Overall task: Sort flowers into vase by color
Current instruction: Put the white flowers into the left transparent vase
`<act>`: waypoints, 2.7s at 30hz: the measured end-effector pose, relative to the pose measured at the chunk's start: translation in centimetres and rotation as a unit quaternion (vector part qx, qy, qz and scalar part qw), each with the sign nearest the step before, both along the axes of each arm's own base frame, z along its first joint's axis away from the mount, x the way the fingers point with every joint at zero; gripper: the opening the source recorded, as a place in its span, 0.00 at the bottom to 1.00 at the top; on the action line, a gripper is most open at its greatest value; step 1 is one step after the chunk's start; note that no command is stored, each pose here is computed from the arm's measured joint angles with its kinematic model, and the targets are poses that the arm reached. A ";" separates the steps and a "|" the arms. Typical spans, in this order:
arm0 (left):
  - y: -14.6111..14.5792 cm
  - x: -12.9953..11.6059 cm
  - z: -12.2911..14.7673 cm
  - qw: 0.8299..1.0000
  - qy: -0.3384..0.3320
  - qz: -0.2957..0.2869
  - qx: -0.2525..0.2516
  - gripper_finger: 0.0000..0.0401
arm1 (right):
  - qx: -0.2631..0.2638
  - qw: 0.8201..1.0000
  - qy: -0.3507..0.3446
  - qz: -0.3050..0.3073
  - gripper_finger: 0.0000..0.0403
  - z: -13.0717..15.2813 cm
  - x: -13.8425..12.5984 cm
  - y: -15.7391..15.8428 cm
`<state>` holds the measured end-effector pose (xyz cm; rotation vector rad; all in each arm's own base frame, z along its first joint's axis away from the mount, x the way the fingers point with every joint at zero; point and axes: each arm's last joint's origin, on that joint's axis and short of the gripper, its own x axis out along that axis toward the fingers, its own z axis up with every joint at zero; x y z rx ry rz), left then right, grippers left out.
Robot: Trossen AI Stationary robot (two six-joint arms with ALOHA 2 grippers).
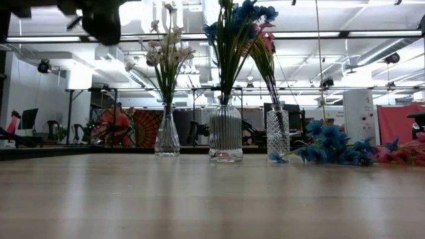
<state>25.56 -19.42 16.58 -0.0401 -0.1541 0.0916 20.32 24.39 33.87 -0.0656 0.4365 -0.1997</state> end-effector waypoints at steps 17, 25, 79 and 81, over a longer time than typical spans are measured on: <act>-1.1 2.6 4.8 0.987 -0.122 -0.062 0.079 0.00 | -0.067 0.994 -0.043 -0.069 0.58 -6.1 5.2 2.1; -1.1 3.8 4.5 0.987 -0.115 -0.068 0.090 0.00 | -0.090 0.989 -0.114 -0.012 0.58 -3.9 9.1 2.6; 2.1 0.8 3.6 0.986 0.039 0.146 0.068 0.54 | -0.105 0.994 -0.021 0.018 0.07 4.3 11.2 -6.7; 3.4 0.2 3.5 0.996 0.050 0.052 0.061 0.52 | -0.086 0.996 -0.009 0.032 0.07 5.7 11.1 -7.9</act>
